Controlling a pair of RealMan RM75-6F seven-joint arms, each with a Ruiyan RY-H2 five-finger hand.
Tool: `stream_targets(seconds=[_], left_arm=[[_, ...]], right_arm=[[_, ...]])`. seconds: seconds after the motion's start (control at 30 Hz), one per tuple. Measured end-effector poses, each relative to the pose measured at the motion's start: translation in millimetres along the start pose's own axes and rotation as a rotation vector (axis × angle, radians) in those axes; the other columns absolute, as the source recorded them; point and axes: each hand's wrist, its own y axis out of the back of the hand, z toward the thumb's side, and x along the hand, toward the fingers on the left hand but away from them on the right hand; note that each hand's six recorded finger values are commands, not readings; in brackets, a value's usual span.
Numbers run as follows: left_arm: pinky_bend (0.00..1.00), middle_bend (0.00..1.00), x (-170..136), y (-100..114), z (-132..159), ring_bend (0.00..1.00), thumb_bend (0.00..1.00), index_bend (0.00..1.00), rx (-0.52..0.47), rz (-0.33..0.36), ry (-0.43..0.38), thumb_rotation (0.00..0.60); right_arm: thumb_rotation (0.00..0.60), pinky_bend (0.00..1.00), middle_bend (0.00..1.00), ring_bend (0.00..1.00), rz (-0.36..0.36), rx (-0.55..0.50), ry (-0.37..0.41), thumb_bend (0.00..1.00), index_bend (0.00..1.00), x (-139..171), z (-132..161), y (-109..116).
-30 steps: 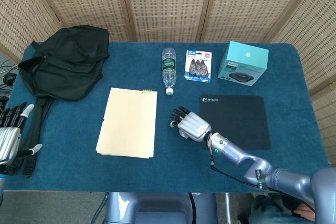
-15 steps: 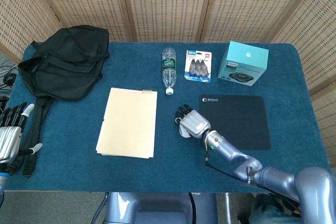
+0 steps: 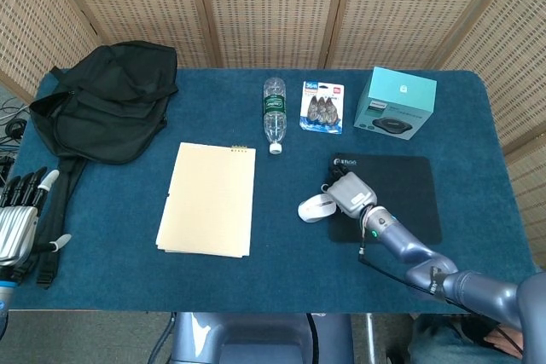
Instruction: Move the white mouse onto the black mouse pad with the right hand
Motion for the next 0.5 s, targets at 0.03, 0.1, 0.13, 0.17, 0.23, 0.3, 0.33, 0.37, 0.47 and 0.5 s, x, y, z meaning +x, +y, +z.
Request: stream_targets(seconds=[0.03,0.1,0.13,0.17,0.23,0.3,0.33,0.37,0.47,0.5], left_arm=[[0.0,0.0,0,0,1,0.0,0.0,0.0,0.002,-0.001,-0.002,0.6],[0.0,0.0,0,-1,2,0.0,0.0,0.0,0.005,-0.003,-0.005,0.6],[0.0,0.0,-1,-1,2,0.0,0.0,0.0,0.005,-0.003,-0.006,0.6],[0.0,0.0,-1,-1,2,0.0,0.0,0.0,0.005,-0.003,-0.006,0.6],[0.0,0.0,-1,0,3,0.0,0.0,0.0,0.005,-0.001,-0.006,0.6],[0.0,0.0,-1,0,4,0.0,0.0,0.0,0.007,-0.001,-0.009,0.6],[0.0,0.0,-1,-1,4,0.0,0.0,0.0,0.009,-0.002,-0.01,0.6],[0.0,0.0,-1,-1,4,0.0,0.0,0.0,0.012,-0.004,-0.012,0.6],[0.0,0.0,-1,-3,5,0.0,0.0,0.0,0.021,-0.012,-0.014,0.6],[0.0,0.0,-1,-4,6,0.0,0.0,0.0,0.022,-0.012,-0.014,0.6]], right_arm=[[0.6,0.05,0.22,0.0,0.01,-0.009,-0.006,1.0,0.26,4,-3,-1],[0.6,0.02,0.1,0.0,0.017,-0.034,-0.014,0.97,0.22,12,-8,0],[0.6,0.0,0.04,0.0,0.012,-0.048,-0.015,0.83,0.17,14,-9,2],[0.6,0.0,0.0,0.0,0.004,-0.065,-0.017,0.62,0.1,16,-9,4],[0.6,0.0,0.0,0.0,-0.022,-0.11,-0.023,0.25,0.04,20,-11,10],[0.6,0.0,0.0,0.0,-0.061,-0.167,-0.026,0.09,0.03,24,-14,18],[0.6,0.0,0.0,0.0,-0.08,-0.193,-0.024,0.04,0.03,25,-15,21],[0.6,0.0,0.0,0.0,-0.098,-0.216,-0.02,0.02,0.03,27,-16,25],[0.6,0.0,0.0,0.0,-0.141,-0.275,0.014,0.0,0.03,33,-15,33],[0.6,0.0,0.0,0.0,-0.15,-0.288,0.033,0.0,0.03,34,-14,34]])
